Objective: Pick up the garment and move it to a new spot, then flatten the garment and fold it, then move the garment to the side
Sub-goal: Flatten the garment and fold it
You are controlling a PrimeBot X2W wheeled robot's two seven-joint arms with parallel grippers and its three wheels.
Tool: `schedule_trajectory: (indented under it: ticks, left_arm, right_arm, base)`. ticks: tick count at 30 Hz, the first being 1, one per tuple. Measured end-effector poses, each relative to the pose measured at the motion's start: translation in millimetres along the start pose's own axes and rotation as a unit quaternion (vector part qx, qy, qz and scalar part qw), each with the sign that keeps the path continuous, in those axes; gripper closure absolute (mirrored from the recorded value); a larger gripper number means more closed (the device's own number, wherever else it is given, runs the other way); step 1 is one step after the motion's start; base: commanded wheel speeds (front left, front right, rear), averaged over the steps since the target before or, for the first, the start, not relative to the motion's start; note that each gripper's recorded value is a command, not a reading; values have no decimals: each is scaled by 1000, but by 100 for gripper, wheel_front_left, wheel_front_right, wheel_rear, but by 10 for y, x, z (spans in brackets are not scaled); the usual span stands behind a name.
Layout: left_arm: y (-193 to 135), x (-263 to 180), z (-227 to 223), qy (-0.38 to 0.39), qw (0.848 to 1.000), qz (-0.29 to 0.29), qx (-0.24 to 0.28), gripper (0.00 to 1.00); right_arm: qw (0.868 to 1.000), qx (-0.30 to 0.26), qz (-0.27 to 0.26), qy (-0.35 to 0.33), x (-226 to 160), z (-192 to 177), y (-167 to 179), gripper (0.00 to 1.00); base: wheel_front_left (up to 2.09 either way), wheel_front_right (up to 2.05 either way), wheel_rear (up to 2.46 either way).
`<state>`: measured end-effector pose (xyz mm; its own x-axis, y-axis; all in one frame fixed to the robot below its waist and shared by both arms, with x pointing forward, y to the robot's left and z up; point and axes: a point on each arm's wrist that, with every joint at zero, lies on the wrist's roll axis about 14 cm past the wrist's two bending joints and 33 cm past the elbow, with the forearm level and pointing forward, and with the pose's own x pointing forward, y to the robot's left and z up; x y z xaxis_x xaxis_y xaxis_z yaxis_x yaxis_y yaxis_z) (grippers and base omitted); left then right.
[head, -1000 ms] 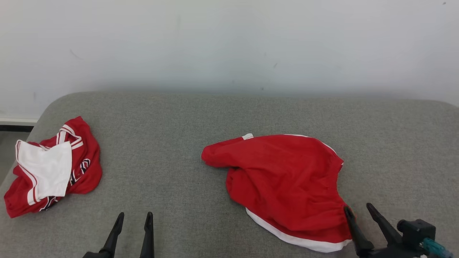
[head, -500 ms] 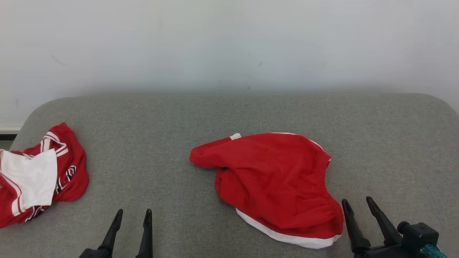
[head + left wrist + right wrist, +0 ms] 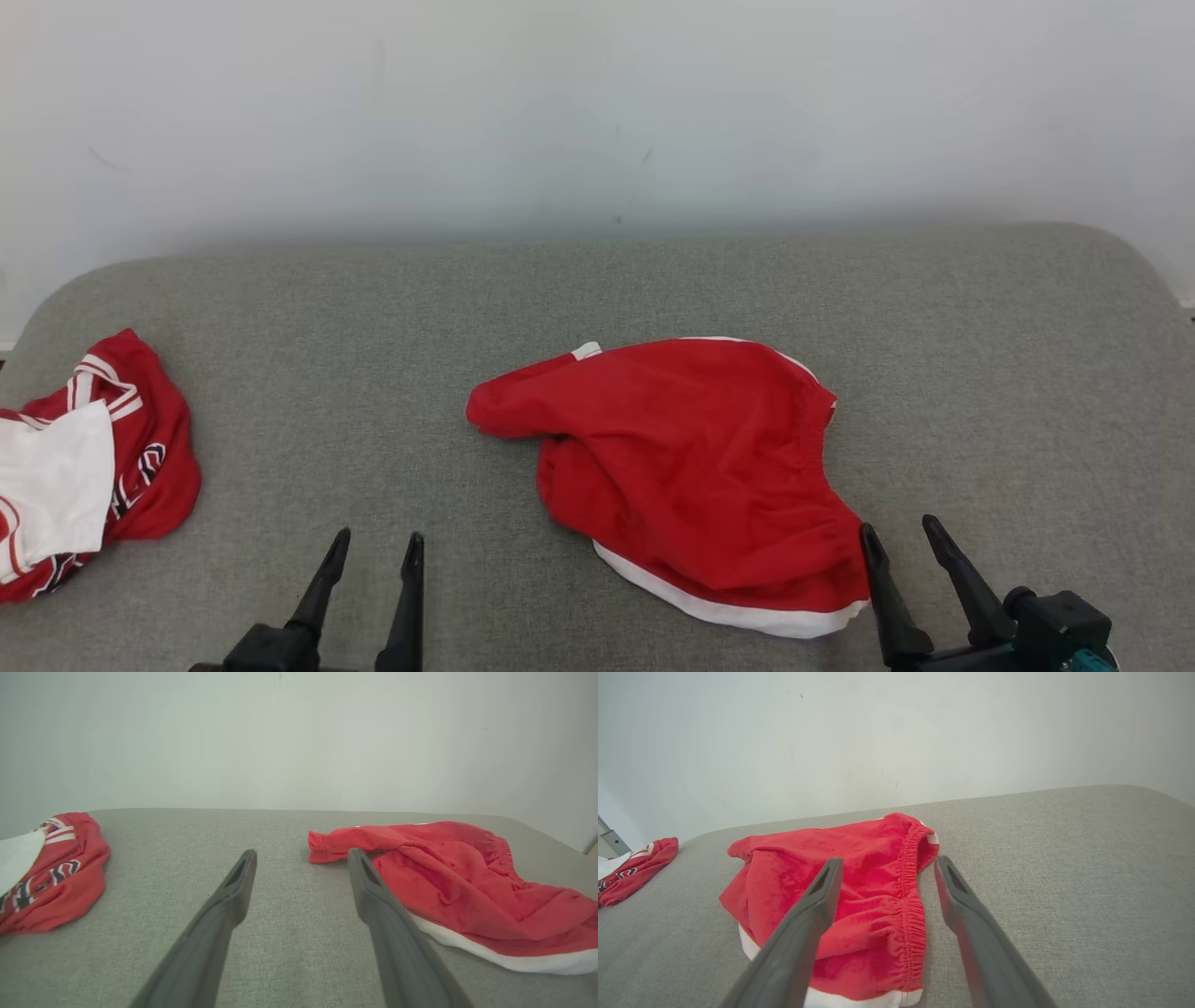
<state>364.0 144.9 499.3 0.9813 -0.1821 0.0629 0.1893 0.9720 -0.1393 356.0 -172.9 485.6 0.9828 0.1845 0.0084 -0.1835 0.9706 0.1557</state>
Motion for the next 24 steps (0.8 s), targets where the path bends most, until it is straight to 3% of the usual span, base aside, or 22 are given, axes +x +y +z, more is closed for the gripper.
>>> schedule_trajectory:
  ticks: [9,18,24]
  left_arm:
    - [-342,307,-123,23,997,-68,0,0]
    - [-593,714,-411,72,989,-127,4,0]
    - [-578,928,-757,125,982,-139,7,0]
  right_arm:
    - [1000,5,0,-5,39,13,51,0]
    - [999,11,-43,-3,19,-14,-163,0]
    - [997,11,-82,9,-37,-96,-361,0]
  base:
    - [0,0,0]
    - [0,0,0]
    - [0,0,0]
